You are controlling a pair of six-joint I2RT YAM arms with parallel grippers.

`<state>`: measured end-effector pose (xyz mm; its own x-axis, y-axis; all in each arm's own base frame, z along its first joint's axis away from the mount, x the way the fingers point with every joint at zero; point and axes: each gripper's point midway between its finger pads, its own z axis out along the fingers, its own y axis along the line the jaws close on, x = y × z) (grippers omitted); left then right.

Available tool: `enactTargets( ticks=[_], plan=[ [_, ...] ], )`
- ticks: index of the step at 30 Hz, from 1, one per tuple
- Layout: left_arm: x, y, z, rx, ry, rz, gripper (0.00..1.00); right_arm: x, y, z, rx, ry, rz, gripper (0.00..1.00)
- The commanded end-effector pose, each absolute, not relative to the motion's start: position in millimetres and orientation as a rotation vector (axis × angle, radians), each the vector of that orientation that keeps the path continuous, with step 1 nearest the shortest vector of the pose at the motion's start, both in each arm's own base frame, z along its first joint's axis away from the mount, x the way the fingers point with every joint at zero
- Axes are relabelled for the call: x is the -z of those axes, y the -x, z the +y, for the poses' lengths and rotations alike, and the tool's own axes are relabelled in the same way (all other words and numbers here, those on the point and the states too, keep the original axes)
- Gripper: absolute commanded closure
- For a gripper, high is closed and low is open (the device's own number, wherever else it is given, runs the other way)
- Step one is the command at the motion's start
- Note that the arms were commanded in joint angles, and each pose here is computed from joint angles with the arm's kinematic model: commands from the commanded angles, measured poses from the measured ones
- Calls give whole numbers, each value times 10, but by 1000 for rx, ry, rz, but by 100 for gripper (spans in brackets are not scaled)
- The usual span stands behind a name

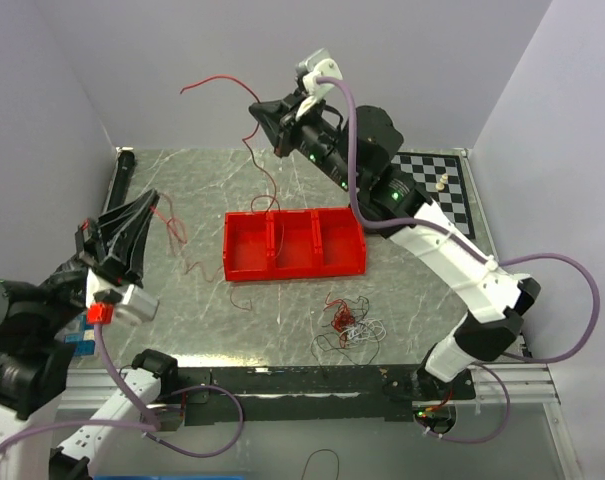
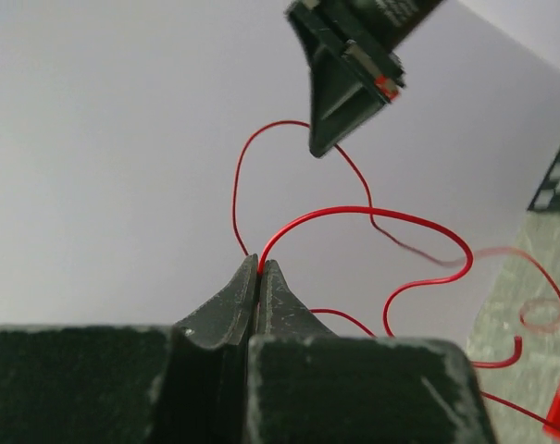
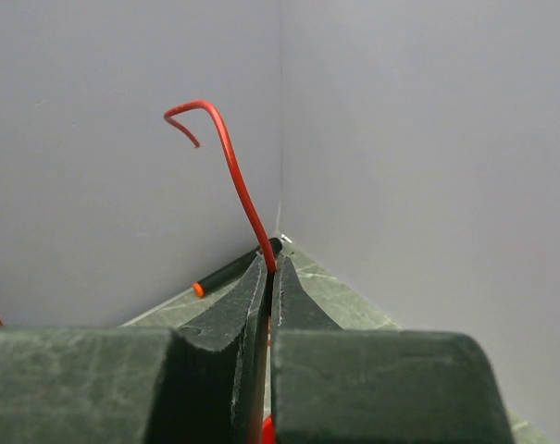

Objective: Untangle the cables

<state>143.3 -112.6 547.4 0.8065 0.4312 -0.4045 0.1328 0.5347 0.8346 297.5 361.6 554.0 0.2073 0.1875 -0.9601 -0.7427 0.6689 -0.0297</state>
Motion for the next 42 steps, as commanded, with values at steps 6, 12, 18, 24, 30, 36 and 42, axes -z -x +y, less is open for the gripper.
enactTargets(
  ticks=[6,12,18,24,30,36,42],
  plan=[
    [-4612,-1346,-1027,-294,-1266,759,99,-5916,-3147,3668,-848,506,1104,100],
    [-4834,-1267,-1003,-276,-1173,726,99,-5711,-3328,3802,-853,503,1155,100],
    [-5025,-1185,-956,-317,-1091,641,99,-5321,-3492,3921,-828,509,1231,100],
    [-5294,-1121,-883,-329,-1001,608,99,-4749,-3623,3926,-764,515,1333,100],
    [-5492,-1048,-855,-342,-959,560,99,-3967,-3757,3908,-681,514,1468,100],
    [-5552,-1030,-852,-346,-953,548,99,-3325,-3662,3969,-649,558,1590,100],
    [-5802,-930,-808,-355,-878,476,99,-2604,-3442,4125,-606,611,1757,100]
  ],
)
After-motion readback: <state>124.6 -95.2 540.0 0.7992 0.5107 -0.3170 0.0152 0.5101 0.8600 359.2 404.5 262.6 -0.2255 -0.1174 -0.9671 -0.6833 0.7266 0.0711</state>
